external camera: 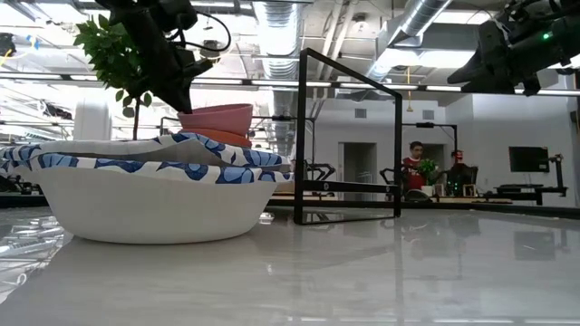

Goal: Place and stack bowls onto a shelf
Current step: Stack the pink bowl on the orange bowl

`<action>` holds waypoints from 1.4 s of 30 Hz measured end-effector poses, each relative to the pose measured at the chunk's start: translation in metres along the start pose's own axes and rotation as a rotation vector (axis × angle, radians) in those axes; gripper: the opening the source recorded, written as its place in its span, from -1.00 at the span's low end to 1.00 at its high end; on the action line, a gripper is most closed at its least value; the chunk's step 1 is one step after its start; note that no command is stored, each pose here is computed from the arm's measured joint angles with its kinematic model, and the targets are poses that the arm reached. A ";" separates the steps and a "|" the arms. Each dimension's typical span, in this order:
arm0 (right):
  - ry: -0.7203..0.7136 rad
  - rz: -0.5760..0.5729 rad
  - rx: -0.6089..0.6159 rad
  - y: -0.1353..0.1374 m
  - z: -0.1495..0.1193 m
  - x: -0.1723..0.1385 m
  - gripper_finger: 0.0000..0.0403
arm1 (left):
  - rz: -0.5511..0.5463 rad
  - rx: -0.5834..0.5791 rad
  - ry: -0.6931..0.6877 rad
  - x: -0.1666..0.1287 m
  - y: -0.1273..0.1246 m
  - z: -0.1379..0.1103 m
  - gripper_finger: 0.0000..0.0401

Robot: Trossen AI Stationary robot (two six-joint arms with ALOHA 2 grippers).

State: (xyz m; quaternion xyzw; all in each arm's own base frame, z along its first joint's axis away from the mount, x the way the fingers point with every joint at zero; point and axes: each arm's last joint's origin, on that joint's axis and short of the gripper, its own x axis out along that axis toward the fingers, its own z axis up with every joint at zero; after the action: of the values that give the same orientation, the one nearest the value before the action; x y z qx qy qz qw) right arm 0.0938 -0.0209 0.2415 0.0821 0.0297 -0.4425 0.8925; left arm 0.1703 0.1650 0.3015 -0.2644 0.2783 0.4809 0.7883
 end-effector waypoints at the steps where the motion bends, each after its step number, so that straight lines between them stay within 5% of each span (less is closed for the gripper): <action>1: 0.000 0.000 0.000 0.000 0.000 0.000 0.29 | 0.000 0.006 0.000 0.000 0.000 0.000 -1.00; 6: 0.000 0.000 0.000 0.000 0.000 0.000 0.29 | 0.021 0.017 -0.013 0.000 0.001 0.001 -0.95; 16: 0.000 0.000 0.000 0.000 0.000 0.000 0.29 | -0.027 0.029 -0.021 0.000 -0.001 0.002 -0.42; 22: 0.000 0.000 0.000 0.000 0.000 0.000 0.29 | -0.089 0.034 -0.037 -0.001 -0.004 0.005 -0.29; 27: 0.000 0.000 0.000 0.000 0.000 0.000 0.29 | -0.094 0.073 -0.041 -0.008 -0.005 0.011 -0.40; 34: 0.000 0.000 0.000 0.000 0.000 0.000 0.29 | -0.091 0.156 -0.076 -0.018 -0.007 0.021 -0.95; 42: 0.015 -0.005 0.003 -0.001 -0.002 0.000 0.29 | -0.029 0.201 0.003 -0.017 -0.003 0.013 -1.00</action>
State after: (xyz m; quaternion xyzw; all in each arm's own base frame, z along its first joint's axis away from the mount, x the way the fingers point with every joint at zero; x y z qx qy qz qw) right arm 0.0933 -0.0209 0.2393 0.0868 0.0359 -0.4442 0.8910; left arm 0.1691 0.1626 0.3226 -0.1887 0.3225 0.4387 0.8172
